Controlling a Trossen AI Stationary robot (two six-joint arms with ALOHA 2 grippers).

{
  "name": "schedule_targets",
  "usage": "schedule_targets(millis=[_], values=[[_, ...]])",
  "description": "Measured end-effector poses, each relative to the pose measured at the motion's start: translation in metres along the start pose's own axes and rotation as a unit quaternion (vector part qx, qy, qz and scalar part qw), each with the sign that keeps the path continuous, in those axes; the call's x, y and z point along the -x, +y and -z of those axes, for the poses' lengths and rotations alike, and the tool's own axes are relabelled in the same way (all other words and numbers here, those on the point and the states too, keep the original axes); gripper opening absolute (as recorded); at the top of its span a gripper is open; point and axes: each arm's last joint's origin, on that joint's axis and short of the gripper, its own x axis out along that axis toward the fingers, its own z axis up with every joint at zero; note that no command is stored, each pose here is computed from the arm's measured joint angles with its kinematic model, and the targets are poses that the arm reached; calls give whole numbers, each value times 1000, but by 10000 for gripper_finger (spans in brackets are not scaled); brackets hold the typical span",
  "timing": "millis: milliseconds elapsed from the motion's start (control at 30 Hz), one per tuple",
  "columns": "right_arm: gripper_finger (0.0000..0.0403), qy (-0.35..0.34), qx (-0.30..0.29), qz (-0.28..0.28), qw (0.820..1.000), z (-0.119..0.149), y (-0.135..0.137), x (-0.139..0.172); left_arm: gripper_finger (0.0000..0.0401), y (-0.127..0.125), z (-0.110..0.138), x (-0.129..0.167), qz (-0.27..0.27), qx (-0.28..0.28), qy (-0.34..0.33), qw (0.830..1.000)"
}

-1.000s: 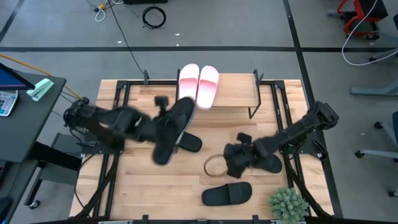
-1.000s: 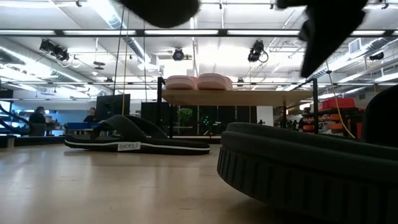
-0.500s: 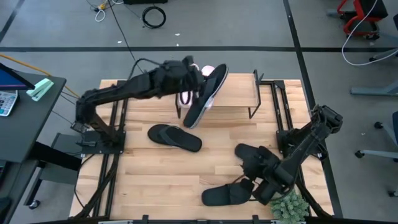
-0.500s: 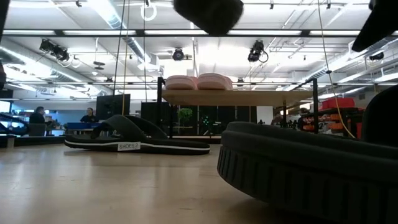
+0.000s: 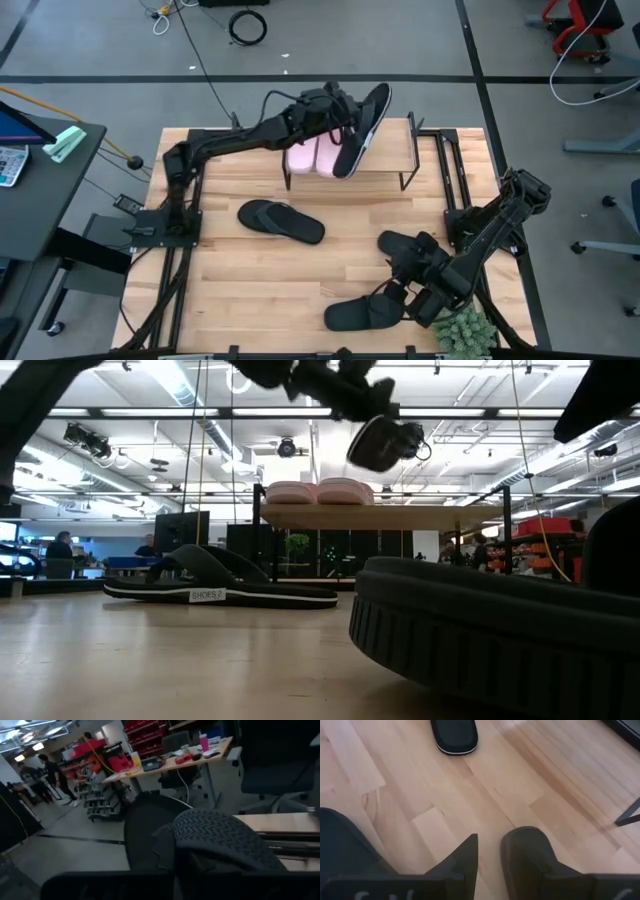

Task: Pick and place slides into the shelf
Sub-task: Put the left black slipper on the shelf

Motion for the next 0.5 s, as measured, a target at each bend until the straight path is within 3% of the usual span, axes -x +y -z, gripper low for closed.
schedule_targets(millis=[367,500], values=[[106,0,-8,-1,1000,0,0,0,18,1,43,-28,-9,9,34,999],[106,1,-9,-1,1000,0,0,0,43,-1,49,-30,-3,5,52,999]])
